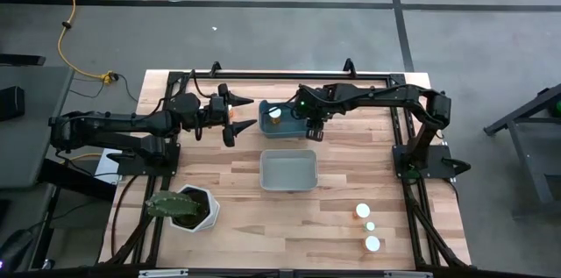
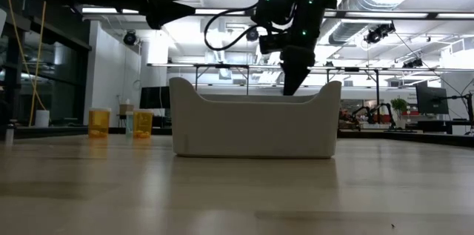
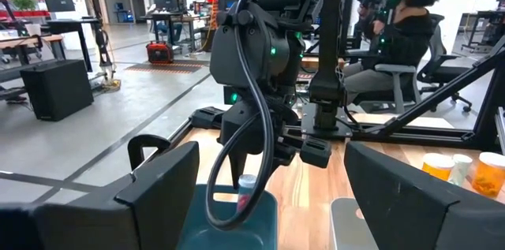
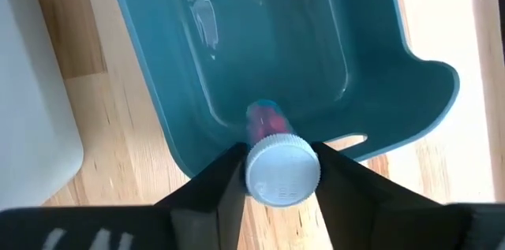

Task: Pick and place medicine bottles into bin by pill shape (circle, oval)
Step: Put the blue capsule bottle into the blue bin, then put the orange capsule bottle into the blue bin

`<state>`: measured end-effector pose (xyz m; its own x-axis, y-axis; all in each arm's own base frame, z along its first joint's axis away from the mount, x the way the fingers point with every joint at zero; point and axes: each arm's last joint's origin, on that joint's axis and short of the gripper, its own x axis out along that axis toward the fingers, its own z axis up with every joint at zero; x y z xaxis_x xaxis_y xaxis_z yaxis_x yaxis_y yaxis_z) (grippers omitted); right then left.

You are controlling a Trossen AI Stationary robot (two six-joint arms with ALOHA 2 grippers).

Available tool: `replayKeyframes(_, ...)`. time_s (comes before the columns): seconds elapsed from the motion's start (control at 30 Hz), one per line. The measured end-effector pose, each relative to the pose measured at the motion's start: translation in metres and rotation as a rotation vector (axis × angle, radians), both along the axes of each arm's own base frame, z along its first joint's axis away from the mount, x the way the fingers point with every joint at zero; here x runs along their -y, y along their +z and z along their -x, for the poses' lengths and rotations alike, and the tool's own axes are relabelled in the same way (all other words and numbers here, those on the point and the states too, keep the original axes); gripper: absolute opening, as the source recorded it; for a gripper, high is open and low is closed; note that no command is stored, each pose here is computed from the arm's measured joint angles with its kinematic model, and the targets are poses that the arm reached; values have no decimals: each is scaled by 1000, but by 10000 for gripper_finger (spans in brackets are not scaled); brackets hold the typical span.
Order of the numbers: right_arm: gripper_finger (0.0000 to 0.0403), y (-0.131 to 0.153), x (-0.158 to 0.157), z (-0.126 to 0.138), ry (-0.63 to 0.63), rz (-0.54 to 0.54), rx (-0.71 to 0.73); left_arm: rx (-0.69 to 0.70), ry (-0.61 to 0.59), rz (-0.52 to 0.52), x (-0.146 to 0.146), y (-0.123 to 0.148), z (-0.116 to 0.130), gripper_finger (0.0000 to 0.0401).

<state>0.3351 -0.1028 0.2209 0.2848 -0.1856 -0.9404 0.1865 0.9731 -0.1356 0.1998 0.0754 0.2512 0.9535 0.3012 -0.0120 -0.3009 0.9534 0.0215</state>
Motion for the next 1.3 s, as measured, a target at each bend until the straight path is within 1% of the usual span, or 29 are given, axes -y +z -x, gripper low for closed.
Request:
replayKeyframes(0.17,179,1,1,-1,-2,9,14,0,0,0,0,0,0,307)
replayKeyframes(0.27,199,1,1,0,8,12,8,0,0,0,0,0,0,307)
replayKeyframes(0.37,205,5,2,3,35,24,6,-3,0,-7,0,0,0,307)
replayKeyframes(0.53,206,33,-1,15,40,43,82,-29,8,-9,0,-2,0,307)
replayKeyframes(0.6,206,45,-4,23,46,44,158,-38,33,-13,-1,-3,0,307)
replayKeyframes(0.7,206,49,-12,39,56,49,301,-56,49,-8,-1,-5,1,307)
replayKeyframes(0.8,206,40,-23,60,63,46,447,-55,48,-7,-1,-5,1,307)
replayKeyframes(0.87,206,33,-31,72,71,74,583,-52,48,1,-1,-5,1,307)
replayKeyframes(0.97,206,23,-41,86,78,103,794,-52,48,2,-1,-5,1,307)
replayKeyframes(1.07,206,14,-50,97,102,132,963,-52,48,2,-1,-5,1,307)
replayKeyframes(1.17,206,7,-57,106,128,149,1066,-51,48,3,-1,-5,1,307)
replayKeyframes(1.3,206,0,-62,111,140,143,1108,-50,48,2,-1,-5,1,307)
